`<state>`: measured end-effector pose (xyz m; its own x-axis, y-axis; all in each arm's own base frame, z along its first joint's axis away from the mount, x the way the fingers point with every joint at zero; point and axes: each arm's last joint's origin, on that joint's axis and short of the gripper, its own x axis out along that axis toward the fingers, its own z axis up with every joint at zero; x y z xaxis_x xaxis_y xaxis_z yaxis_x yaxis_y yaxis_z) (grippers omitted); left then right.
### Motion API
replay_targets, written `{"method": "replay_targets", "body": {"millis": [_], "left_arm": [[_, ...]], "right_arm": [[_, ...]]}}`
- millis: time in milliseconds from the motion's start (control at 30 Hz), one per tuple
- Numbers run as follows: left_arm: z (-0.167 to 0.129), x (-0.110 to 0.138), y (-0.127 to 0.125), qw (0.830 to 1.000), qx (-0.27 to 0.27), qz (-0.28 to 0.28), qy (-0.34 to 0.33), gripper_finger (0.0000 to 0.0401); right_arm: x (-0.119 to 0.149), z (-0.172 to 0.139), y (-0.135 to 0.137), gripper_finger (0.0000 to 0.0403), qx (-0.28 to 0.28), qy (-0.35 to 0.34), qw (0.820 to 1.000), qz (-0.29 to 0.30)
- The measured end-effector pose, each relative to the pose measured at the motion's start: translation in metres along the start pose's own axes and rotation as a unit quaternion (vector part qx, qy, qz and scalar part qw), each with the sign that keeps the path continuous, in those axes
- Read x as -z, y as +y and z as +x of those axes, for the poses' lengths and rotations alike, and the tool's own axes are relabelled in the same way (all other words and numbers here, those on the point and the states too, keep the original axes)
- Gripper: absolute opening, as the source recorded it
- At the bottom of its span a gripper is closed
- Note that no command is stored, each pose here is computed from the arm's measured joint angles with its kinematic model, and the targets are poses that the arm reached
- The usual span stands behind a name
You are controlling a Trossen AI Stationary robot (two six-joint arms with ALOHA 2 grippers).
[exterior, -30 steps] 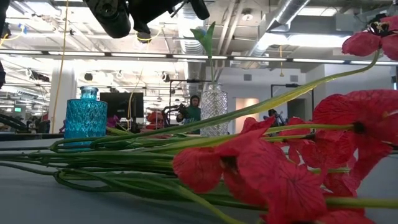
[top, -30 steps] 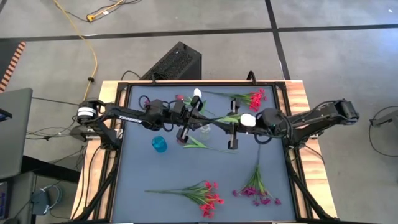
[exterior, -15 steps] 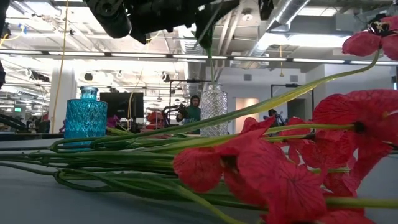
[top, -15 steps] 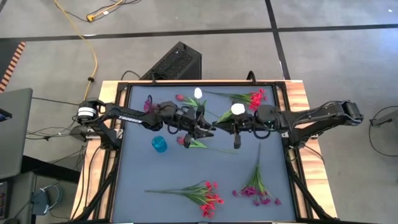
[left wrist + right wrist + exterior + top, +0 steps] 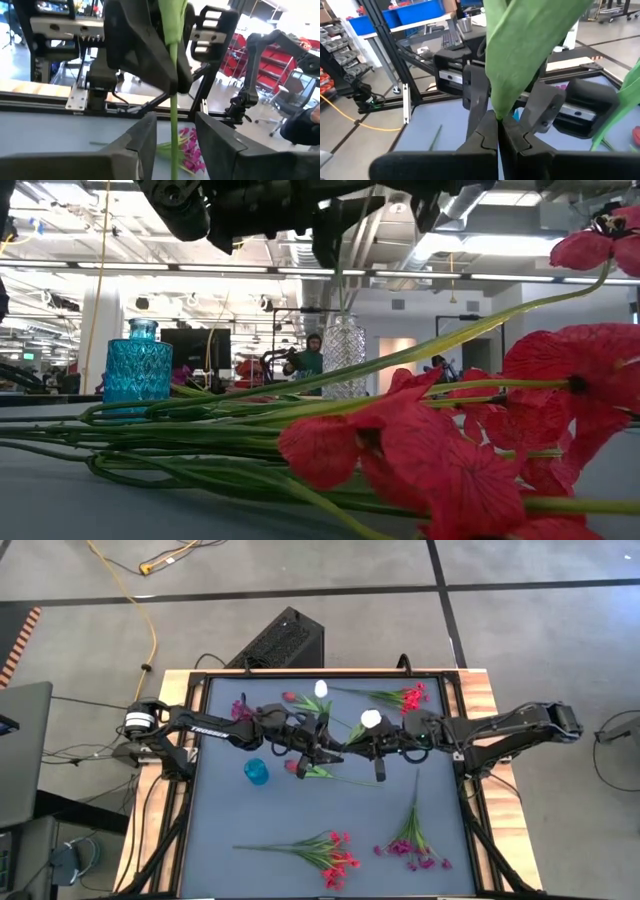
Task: Sort flowers into vase by color
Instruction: Put the white tulip into the transparent vase
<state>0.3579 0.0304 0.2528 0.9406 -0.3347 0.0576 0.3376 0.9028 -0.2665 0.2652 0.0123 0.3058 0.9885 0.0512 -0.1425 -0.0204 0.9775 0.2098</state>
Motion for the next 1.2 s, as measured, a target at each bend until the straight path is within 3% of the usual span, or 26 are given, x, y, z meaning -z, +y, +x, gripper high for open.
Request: {"method": "replay_targets", "body": {"millis": [300, 567, 967, 1200], "left_arm": [[0.000, 0.003, 0.002, 1.000, -0.007, -0.006, 0.015, 0.0008], [0.000, 0.003, 0.001, 1.000, -0.003, -0.003, 0.013, 0.0001], [-0.002, -0.022, -0.007, 0.998, -0.030, 0.043, 0.030, 0.0000], [-0.023, -0.055, -0.038, 0.989, -0.093, 0.113, 0.034, 0.0000]], "right_arm": [[0.000, -0.001, -0.009, 0.0027, 0.005, 0.009, 1.000, 0.012], [-0.001, -0.001, -0.009, 0.0077, -0.031, 0.014, 0.999, 0.016], [-0.004, -0.014, -0.006, 0.0241, -0.073, 0.035, 0.997, 0.001], [-0.008, -0.039, -0.004, 0.0252, -0.067, 0.056, 0.996, -0.019]]}}
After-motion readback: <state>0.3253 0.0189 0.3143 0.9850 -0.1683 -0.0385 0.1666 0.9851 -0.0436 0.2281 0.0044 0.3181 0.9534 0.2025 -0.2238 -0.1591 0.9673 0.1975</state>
